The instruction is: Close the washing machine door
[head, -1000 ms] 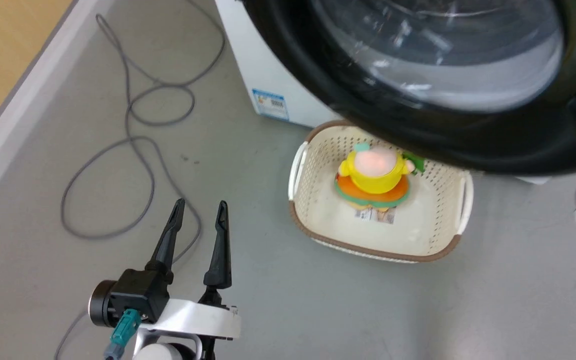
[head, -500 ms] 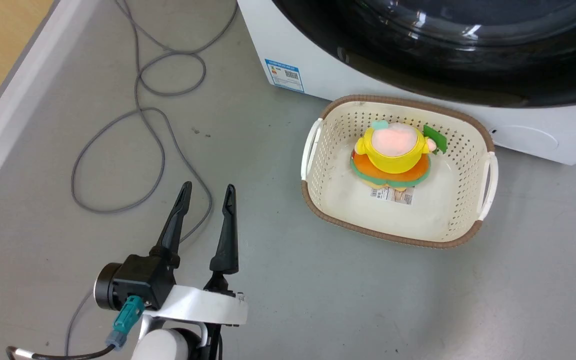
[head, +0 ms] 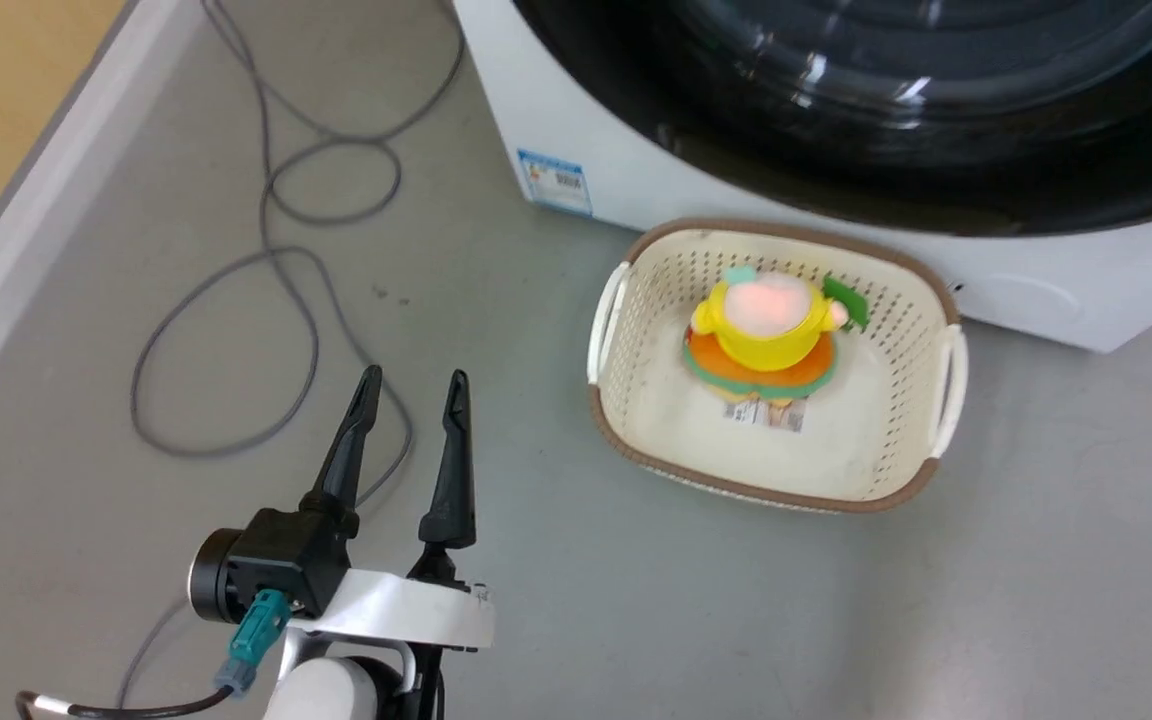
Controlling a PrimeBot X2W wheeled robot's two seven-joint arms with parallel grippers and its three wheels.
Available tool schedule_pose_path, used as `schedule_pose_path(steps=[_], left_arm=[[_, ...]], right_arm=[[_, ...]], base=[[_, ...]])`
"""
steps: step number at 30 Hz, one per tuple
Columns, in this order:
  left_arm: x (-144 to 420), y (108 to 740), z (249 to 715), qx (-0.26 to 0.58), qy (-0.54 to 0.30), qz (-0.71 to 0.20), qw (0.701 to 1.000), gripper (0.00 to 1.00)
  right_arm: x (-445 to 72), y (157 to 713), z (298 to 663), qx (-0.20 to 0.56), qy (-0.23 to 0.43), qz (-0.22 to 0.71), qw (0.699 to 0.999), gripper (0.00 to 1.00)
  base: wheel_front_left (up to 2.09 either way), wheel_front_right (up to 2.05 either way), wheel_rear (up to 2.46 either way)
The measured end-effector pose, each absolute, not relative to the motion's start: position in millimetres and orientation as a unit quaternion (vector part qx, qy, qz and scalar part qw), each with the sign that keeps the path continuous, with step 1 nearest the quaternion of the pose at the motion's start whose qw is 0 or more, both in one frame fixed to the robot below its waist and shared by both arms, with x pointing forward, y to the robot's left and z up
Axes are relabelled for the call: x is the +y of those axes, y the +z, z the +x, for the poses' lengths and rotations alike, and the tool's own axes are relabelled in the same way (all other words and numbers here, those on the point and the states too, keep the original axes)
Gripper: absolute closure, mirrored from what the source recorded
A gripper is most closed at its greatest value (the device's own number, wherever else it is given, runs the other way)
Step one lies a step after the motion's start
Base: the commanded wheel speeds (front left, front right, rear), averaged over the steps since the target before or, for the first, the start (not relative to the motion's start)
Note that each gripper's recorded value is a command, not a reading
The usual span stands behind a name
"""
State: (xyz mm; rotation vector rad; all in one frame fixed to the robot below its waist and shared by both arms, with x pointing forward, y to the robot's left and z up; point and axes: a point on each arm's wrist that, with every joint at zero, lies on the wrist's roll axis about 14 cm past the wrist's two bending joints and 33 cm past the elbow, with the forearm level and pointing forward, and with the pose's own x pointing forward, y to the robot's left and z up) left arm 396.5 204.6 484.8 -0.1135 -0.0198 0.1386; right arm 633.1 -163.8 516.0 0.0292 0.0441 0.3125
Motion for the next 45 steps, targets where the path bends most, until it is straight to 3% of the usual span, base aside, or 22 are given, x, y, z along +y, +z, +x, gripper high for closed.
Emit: schedule_pose_path(steps=[15,23,33,34,35,36,37,45], left_arm=[[193.6,518.2,373.2,-0.057,0.043,-0.061,0.996,0.00],[177.9,525.9,369.0,-0.069,0.015,-0.068,0.995,0.00],[168.3,519.2,364.6,-0.058,-0.002,-0.067,0.996,0.00],[167.9,518.2,364.4,-0.057,-0.003,-0.067,0.996,0.00],[167.1,517.2,363.9,-0.055,-0.004,-0.067,0.996,0.00],[166.2,515.9,363.4,-0.053,-0.007,-0.067,0.996,0.00],[165.3,514.6,362.5,-0.051,-0.008,-0.066,0.996,0.00],[164.0,510.8,356.7,-0.045,-0.010,-0.062,0.997,0.00]], right_arm=[[-153.6,541.7,508.8,-0.039,0.191,0.031,0.980,1.00],[-166.8,551.0,428.6,-0.084,0.148,0.030,0.985,1.00],[-184.8,553.2,382.7,-0.088,0.066,0.030,0.993,1.00],[-185.0,551.6,380.2,-0.085,0.059,0.034,0.994,0.69],[-186.0,549.6,378.0,-0.082,0.053,0.035,0.995,0.51],[-188.1,547.8,375.7,-0.079,0.046,0.035,0.995,0.19],[-190.2,545.0,373.8,-0.074,0.039,0.038,0.996,0.00],[-192.8,518.7,361.4,-0.033,0.024,0.052,0.998,0.00]], base=[[0.00,0.00,0.00],[0.00,0.00,0.00],[0.00,0.00,0.00],[0.00,0.00,0.00],[0.00,0.00,0.00],[0.00,0.00,0.00],[0.00,0.00,0.00],[0.00,0.00,0.00]])
